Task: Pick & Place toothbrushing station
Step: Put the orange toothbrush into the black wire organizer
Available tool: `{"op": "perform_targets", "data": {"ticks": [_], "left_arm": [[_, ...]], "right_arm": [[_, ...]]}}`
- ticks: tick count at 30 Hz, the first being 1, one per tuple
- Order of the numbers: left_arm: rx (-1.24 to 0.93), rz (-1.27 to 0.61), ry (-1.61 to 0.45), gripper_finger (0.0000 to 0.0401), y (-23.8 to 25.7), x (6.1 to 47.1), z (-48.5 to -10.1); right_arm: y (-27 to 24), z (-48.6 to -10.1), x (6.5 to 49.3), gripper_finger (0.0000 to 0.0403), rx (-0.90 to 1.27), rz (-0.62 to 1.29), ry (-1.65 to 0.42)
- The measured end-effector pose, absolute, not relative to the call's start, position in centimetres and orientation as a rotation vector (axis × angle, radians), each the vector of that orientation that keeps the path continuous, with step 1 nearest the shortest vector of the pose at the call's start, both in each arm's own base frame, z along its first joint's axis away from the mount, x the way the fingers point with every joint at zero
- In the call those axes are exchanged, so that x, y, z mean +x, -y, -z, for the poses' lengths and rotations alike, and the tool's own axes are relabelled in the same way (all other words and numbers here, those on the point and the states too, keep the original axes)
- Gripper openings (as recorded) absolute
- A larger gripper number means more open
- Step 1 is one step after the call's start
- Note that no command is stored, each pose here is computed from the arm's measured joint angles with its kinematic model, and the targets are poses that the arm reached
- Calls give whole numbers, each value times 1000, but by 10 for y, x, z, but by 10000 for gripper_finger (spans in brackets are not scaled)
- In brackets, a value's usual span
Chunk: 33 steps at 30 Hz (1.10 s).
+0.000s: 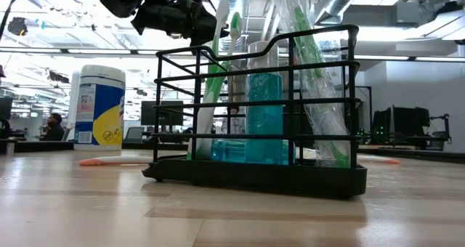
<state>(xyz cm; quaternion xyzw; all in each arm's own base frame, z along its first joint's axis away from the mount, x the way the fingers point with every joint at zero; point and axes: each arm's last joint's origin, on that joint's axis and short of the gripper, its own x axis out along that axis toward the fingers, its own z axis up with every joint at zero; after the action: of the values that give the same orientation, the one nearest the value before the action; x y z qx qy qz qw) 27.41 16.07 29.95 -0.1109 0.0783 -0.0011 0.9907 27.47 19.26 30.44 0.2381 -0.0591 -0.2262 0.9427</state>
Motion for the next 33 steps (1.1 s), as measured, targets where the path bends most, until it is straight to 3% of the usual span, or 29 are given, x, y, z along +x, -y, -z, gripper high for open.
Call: {"op": "perform_targets", "data": {"ticks": [12, 33], "left_arm": [[-243, 0, -157, 101, -161, 274, -299], [-238, 4, -157, 101, -160, 275, -300]], "right_arm": [[-218, -303, 249, 0, 499, 497, 125], [-222, -296, 249, 0, 567, 486, 122]]}}
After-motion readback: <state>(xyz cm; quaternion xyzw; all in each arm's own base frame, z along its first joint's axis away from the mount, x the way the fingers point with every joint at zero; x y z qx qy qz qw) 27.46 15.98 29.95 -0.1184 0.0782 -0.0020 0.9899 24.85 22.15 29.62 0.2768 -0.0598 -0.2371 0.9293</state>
